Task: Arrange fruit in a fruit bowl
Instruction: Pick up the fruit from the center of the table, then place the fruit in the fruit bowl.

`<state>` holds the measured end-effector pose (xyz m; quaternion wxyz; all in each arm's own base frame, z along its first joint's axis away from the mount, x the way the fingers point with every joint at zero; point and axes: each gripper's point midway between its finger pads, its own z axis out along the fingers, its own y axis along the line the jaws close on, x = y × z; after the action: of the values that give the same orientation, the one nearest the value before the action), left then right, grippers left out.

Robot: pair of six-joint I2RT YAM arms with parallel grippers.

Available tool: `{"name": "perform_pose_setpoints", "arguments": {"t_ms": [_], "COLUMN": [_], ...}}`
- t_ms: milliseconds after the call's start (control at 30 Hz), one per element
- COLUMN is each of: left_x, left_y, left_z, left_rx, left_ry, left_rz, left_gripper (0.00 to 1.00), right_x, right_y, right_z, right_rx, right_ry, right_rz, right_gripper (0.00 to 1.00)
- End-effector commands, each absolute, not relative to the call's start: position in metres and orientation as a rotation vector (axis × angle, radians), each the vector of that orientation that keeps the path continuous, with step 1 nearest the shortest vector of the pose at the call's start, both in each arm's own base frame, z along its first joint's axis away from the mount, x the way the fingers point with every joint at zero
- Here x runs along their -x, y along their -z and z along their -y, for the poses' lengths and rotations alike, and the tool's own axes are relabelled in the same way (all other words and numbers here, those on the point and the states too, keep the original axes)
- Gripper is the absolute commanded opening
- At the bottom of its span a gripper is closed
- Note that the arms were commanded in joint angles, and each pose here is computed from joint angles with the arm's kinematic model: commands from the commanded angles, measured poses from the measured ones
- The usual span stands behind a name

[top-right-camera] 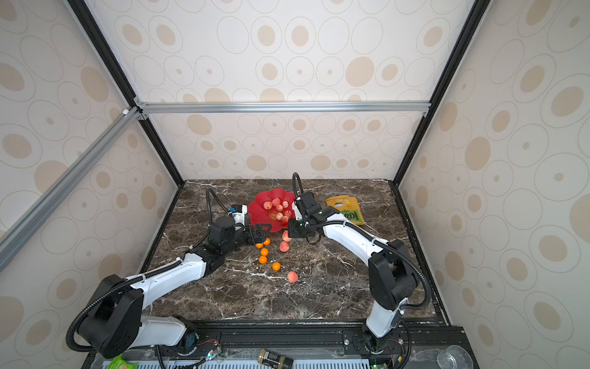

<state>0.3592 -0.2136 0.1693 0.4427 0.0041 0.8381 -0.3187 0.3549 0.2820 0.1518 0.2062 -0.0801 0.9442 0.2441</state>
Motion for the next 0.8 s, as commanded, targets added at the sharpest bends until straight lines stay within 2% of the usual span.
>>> {"name": "perform_pose_setpoints", "arguments": {"t_ms": [0,200,367,767], "left_x": [-0.369,-0.381,-0.394,-0.423], "left_y": [-0.196,-0.197,-0.192,-0.180], "left_z": [0.212,0.207,0.203,0.187], "left_rx": [-0.008,0.004,0.027,0.100], "left_ry": [0.829,0.838,0.833,0.836], "left_rz": [-2.021,-2.016,-2.018,-2.016], "left_gripper": [0.98,0.98,0.98,0.98], "right_x": [-0.374,-0.405,-0.423,-0.468], "right_y": [-0.164,-0.160,-0.157,-0.140], "right_z": [-0.300,-0.305,-0.332,-0.364], "right_rx": [0.210,0.184,0.275,0.320], "right_ry": [-0.724,-0.600,-0.716,-0.717], "right_rz": [-2.587,-2.620,-2.546,-2.513], "right_gripper": [0.00,0.00,0.00,0.00]}}
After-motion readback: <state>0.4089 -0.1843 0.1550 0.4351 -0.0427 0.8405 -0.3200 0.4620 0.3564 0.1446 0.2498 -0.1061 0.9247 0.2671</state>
